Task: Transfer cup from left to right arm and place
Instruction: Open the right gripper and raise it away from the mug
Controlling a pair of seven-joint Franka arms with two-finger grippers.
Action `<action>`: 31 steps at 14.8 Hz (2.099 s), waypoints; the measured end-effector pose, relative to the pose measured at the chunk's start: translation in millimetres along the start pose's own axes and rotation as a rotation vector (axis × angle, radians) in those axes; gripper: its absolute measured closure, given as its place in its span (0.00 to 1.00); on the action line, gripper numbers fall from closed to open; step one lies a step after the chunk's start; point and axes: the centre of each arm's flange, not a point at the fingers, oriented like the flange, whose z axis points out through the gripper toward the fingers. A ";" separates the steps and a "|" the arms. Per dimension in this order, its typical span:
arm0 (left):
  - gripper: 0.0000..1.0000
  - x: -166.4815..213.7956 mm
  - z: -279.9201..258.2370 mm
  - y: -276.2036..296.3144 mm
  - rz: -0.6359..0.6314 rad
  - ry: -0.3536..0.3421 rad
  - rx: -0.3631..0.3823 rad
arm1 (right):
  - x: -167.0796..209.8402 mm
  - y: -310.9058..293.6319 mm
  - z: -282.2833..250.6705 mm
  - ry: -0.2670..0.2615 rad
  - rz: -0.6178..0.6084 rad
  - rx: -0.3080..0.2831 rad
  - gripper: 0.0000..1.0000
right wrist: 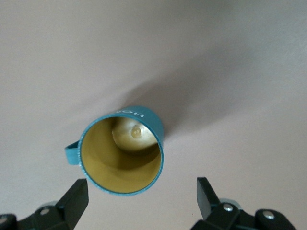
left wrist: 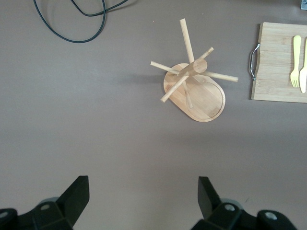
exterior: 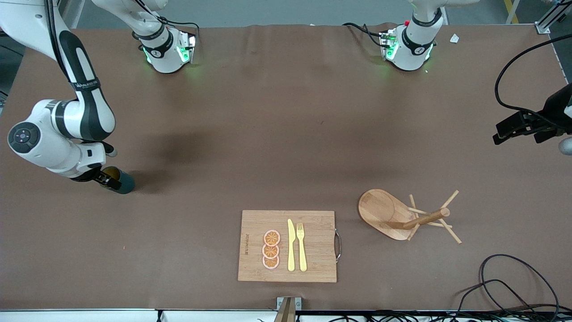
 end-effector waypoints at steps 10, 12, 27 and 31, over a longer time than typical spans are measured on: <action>0.00 0.0 0.0 -0.1 0.000 0.000 0.000 | -8.0 -6.8 -47.3 0.094 0.361 0.016 0.00; 0.00 0.0 0.0 -0.1 0.000 0.000 0.000 | -8.9 -9.2 -50.7 0.095 0.463 0.022 0.00; 0.00 0.1 0.0 -0.7 0.035 0.000 0.005 | -15.8 -4.8 -102.2 0.066 1.374 0.030 0.00; 0.00 0.1 0.0 -0.8 0.035 0.000 0.005 | -15.2 9.3 -134.3 0.083 1.650 0.087 0.00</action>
